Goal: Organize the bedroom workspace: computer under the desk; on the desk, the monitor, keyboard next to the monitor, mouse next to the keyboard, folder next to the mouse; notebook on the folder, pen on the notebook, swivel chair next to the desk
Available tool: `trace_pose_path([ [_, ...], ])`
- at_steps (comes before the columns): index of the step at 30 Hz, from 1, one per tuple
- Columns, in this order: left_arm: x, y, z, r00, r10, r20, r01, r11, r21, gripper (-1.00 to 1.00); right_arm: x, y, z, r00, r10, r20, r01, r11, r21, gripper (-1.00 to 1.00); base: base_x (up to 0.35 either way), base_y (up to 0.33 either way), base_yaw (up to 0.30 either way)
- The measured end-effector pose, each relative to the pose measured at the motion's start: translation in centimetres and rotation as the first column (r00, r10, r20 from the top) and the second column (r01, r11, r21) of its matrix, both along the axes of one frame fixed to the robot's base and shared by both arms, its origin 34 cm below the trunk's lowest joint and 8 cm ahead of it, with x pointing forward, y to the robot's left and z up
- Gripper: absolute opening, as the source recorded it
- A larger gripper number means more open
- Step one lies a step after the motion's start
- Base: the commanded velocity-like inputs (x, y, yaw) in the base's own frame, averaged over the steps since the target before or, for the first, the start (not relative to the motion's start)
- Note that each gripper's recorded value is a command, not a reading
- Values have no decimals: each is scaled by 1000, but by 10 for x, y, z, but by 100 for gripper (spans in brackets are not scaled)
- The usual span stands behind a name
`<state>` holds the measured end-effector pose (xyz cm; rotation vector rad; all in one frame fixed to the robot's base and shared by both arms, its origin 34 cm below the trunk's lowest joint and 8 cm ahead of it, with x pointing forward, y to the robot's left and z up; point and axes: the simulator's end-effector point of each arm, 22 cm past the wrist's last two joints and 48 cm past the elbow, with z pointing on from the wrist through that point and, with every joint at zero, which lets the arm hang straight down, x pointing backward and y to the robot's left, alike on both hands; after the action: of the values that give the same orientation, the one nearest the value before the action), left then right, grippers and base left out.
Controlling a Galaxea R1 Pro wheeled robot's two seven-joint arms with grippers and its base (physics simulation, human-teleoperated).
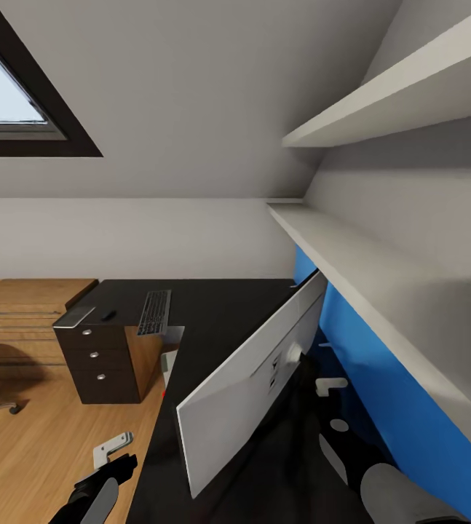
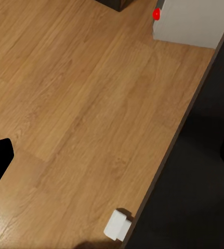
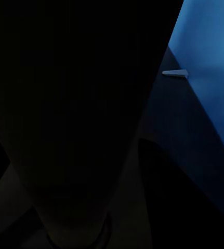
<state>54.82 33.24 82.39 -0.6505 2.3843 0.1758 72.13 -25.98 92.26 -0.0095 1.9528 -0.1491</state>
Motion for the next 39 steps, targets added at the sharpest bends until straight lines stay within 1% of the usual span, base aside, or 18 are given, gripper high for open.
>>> trace_pose_path([
  [7, 0, 0, 0, 1000, 0, 0, 0, 1000, 0, 100, 0, 1, 0, 1000, 2, 0, -2, 1000, -1, -100, 0, 0, 0],
  [8, 0, 0, 0, 1000, 0, 0, 0, 1000, 0, 100, 1, 0, 1, 1000, 1, 1, -1, 1000, 0, 100, 0, 0, 0],
  [24, 0, 0, 0, 1000, -1, 1, 1, 1000, 0, 100, 2, 1, 3, 1000, 3, 8, -3, 1000, -3, 100, -9, 4, 0],
  [39, 0, 2, 0, 1000, 1, 1, -1, 1000, 1, 100, 2, 1, 2, 1000, 3, 6, -3, 1000, -3, 100, -273, 130, 0],
])
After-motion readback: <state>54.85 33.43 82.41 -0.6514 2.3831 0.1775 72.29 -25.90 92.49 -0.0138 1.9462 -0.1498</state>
